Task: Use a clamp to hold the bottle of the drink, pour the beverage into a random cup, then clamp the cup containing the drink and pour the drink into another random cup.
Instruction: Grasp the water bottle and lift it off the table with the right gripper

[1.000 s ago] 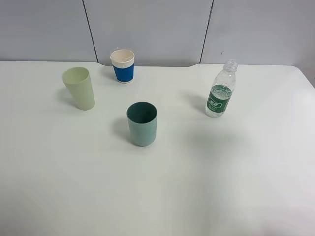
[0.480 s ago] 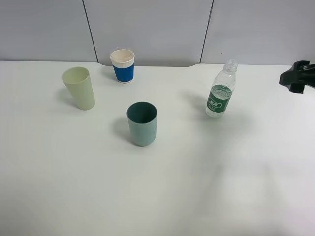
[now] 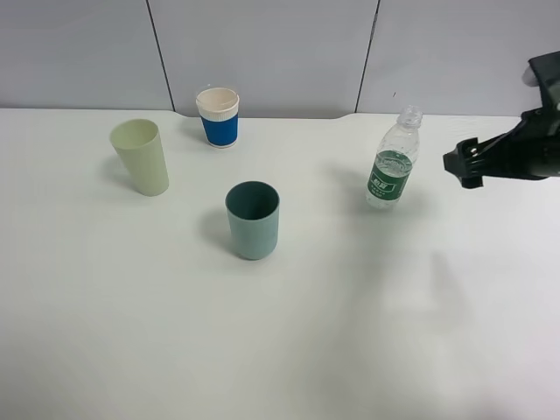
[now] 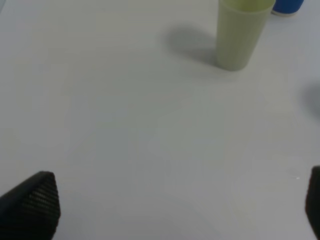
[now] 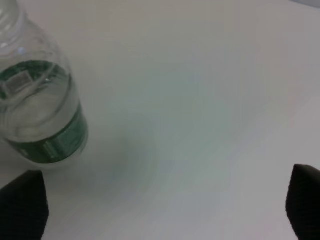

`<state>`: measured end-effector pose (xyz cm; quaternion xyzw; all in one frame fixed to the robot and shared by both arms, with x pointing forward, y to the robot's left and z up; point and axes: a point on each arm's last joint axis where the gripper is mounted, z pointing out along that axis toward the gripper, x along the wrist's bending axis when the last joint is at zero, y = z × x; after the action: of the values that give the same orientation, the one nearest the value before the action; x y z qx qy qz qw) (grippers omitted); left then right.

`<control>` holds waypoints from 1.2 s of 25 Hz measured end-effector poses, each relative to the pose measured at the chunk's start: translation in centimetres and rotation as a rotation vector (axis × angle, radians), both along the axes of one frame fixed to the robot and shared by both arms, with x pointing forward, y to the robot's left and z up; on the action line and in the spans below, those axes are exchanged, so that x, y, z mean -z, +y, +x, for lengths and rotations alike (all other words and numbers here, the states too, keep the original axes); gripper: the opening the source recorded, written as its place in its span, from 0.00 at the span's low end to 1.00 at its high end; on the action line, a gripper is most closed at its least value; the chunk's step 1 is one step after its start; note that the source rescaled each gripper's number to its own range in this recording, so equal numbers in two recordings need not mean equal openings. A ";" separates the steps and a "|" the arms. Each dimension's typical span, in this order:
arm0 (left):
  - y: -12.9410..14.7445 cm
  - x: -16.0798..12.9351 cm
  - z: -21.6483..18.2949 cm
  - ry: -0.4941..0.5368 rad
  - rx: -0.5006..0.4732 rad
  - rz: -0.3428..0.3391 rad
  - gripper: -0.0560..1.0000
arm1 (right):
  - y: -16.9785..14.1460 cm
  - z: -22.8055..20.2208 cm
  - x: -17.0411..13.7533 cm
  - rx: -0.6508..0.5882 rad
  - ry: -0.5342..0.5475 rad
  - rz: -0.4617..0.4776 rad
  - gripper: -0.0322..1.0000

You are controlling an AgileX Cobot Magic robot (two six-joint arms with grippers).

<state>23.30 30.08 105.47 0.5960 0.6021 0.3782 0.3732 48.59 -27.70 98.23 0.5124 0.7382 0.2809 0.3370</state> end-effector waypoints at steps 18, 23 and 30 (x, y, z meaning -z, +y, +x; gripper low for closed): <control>0.0 0.0 0.0 0.000 0.000 0.000 1.00 | 1.7 2.5 6.7 -0.078 -0.062 0.000 0.89; 0.0 0.0 0.0 0.000 0.000 0.000 1.00 | 2.0 3.1 8.7 -0.123 -0.073 -0.009 0.89; 0.0 0.0 0.0 0.000 0.000 0.000 1.00 | 2.7 3.8 10.8 -0.199 -0.167 0.007 0.89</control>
<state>23.30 30.08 105.47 0.5960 0.6021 0.3782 0.3732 52.39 -24.97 87.47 0.4125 0.7539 0.3570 0.3660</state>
